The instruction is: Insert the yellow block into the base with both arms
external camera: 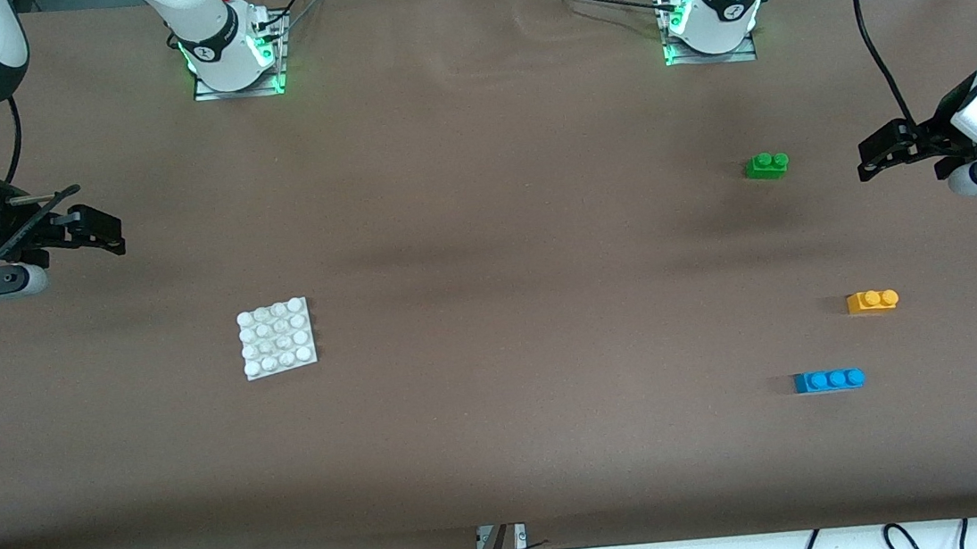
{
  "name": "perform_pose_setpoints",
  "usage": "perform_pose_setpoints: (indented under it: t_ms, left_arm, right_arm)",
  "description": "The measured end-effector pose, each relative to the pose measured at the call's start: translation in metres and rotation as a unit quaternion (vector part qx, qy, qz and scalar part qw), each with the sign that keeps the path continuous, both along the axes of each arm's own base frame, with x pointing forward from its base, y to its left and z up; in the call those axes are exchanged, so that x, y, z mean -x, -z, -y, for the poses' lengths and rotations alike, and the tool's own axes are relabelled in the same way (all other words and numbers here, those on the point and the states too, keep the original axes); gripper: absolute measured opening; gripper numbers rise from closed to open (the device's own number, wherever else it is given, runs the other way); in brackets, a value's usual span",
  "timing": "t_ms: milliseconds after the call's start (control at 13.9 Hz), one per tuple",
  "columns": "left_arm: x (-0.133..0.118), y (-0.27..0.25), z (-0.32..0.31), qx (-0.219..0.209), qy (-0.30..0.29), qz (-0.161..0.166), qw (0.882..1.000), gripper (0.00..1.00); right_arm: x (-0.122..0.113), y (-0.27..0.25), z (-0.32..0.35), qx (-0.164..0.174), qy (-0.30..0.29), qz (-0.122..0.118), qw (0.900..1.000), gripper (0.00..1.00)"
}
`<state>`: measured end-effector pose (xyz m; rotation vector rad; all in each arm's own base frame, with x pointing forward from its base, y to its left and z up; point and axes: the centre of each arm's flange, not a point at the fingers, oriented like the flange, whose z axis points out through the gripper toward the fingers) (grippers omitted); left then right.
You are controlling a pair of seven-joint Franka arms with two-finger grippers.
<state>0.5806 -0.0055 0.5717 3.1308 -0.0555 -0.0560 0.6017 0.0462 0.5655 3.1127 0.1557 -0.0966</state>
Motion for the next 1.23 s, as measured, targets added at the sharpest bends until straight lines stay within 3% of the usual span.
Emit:
perform_pose_setpoints:
  t_ms: [1226]
  left_arm:
    - [-0.0001, -0.0001, -0.0052, 0.0, -0.005, 0.0, 1.0, 1.0]
  right_arm:
    - [-0.0018, -0.001, -0.0002, 0.002, 0.026, 0.006, 1.0, 1.0]
